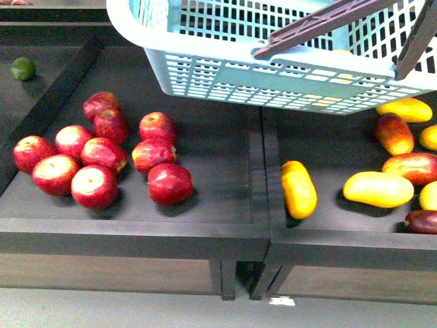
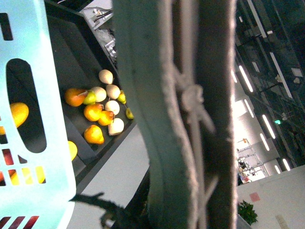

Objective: Pick mango and avocado into basket

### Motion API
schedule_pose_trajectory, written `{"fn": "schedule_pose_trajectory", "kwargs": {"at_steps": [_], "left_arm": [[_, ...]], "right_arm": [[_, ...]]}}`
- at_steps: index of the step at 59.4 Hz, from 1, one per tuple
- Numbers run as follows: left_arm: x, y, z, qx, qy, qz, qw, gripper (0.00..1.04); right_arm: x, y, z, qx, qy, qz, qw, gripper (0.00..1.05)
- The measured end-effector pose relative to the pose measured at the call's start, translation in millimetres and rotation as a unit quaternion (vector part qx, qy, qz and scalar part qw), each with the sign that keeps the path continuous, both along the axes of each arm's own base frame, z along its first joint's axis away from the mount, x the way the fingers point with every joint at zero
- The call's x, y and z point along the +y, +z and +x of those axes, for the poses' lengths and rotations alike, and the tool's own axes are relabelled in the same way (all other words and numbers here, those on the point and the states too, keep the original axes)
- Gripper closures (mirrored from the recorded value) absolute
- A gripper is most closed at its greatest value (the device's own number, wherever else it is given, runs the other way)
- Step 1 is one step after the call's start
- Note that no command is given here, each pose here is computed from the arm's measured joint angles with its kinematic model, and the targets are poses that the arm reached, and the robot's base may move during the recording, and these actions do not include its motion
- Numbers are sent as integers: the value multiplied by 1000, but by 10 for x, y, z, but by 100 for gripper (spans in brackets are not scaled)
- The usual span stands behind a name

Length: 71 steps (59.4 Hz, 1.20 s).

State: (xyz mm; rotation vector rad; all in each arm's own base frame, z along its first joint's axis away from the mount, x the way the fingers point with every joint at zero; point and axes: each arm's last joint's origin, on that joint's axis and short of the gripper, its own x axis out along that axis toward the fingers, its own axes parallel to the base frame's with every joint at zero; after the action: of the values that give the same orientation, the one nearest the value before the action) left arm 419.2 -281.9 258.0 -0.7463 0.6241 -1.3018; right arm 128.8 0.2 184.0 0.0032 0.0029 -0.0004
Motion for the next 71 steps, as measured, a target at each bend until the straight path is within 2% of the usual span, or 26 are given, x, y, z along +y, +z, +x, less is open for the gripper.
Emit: {"fn": "schedule_pose_trajectory", "kwargs": {"at_steps": [26,71], "left_arm": [[77,-2,55,-6,19,1,1000,99],[64,-3,45,-5,14,1,1000,99]], "right_arm": [[0,-6,-1,1,1,0,1000,9],[-2,-6,-3,0,0,0,1000,9]]}}
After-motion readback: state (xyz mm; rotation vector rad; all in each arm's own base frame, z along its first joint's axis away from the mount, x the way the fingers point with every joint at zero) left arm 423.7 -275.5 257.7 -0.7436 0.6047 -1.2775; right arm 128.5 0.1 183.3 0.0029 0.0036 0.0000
